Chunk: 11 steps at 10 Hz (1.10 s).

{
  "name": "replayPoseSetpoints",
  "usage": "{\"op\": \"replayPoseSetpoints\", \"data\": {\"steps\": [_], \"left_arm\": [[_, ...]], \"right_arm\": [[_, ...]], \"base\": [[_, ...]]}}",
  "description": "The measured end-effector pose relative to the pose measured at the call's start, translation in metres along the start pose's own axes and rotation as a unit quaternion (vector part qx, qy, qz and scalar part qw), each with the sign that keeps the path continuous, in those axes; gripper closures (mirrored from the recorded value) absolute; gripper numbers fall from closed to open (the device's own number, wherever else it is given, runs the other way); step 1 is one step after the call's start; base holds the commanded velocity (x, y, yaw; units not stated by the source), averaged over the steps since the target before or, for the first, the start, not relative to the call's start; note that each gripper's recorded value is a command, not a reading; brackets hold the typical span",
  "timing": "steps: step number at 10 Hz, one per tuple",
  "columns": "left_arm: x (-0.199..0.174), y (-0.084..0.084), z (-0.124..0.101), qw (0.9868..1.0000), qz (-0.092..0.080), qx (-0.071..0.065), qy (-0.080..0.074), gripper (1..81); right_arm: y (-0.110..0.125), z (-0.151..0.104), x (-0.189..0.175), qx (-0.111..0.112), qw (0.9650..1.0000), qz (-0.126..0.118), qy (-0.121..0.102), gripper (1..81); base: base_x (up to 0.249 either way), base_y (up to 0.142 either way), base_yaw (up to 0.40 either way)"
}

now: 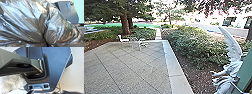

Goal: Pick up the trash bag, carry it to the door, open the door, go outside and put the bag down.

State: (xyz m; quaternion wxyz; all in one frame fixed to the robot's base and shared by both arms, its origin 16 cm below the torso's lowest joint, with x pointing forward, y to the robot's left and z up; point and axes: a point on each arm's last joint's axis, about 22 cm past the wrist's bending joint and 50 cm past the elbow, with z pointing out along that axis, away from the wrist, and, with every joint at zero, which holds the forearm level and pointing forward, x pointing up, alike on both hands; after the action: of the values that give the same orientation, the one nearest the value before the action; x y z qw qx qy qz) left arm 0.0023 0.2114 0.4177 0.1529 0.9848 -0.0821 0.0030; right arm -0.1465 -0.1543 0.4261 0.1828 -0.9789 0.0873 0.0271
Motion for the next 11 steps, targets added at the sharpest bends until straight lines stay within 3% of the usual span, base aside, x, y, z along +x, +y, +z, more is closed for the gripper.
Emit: {"op": "replayPoseSetpoints", "data": {"steps": [4,11], "left_arm": [[0.001,0.008,0.002,1.0,0.0,-0.005,0.0,81.1],[0.001,0.008,0.002,1.0,0.0,-0.005,0.001,81.1]], "right_arm": [[-0.005,0.001,0.002,0.003,1.0,-0.003,0.002,1.0],[-0.003,0.002,0.019,-0.003,1.0,-0.004,0.007,1.0]], "base": [[0.0,0.0,0.0],[0.0,0.0,0.0]]}}
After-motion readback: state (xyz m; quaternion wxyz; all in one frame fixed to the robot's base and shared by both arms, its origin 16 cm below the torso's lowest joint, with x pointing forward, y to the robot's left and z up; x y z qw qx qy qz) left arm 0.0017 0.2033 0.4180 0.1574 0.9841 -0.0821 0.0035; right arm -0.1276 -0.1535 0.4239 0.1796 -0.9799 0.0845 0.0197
